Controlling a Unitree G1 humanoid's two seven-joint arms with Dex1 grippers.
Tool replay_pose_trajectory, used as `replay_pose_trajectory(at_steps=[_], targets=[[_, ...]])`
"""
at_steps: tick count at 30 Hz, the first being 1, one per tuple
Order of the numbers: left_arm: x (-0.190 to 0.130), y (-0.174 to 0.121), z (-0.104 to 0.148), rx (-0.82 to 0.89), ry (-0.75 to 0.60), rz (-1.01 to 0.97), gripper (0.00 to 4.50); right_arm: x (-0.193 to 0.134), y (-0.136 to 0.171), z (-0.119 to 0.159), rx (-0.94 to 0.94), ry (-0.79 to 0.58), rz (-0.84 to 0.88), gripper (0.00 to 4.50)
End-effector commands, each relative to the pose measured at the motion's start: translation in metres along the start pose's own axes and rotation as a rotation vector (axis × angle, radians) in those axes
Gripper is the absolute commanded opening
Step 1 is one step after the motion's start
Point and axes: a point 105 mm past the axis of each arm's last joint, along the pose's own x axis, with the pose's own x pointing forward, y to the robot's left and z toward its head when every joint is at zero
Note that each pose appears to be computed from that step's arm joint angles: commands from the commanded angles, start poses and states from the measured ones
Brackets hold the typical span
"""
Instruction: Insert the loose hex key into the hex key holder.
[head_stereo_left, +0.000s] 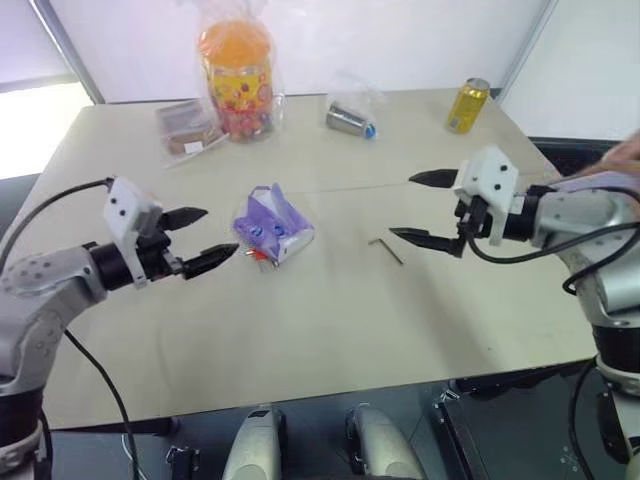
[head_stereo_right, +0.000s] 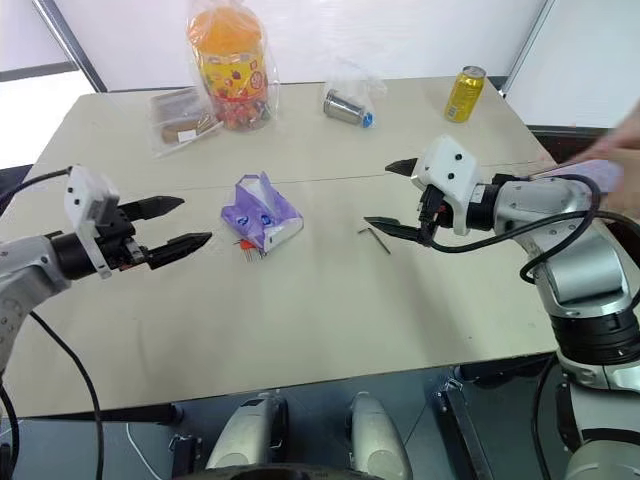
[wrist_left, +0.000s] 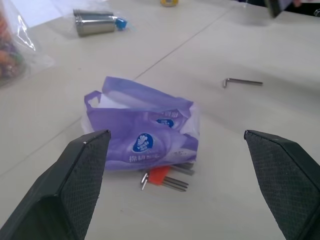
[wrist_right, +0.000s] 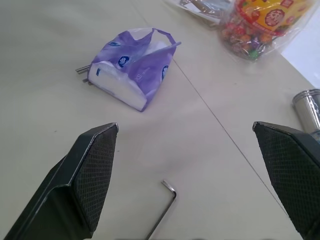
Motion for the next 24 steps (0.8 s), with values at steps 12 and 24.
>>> replay_pose_trajectory(at_steps=[12,24], targets=[[0.008,-0.003,0.016,0.026,-0.013,-0.068,4.48,-0.01,-0.006,0.015,-0.052,-0.025,-0.049,4.5],[0.009,-0.004,0.002,0.052,0.048,-0.129,4.48,-0.009,0.005,0.013,-0.035,-0.015,-0.013,4.5]])
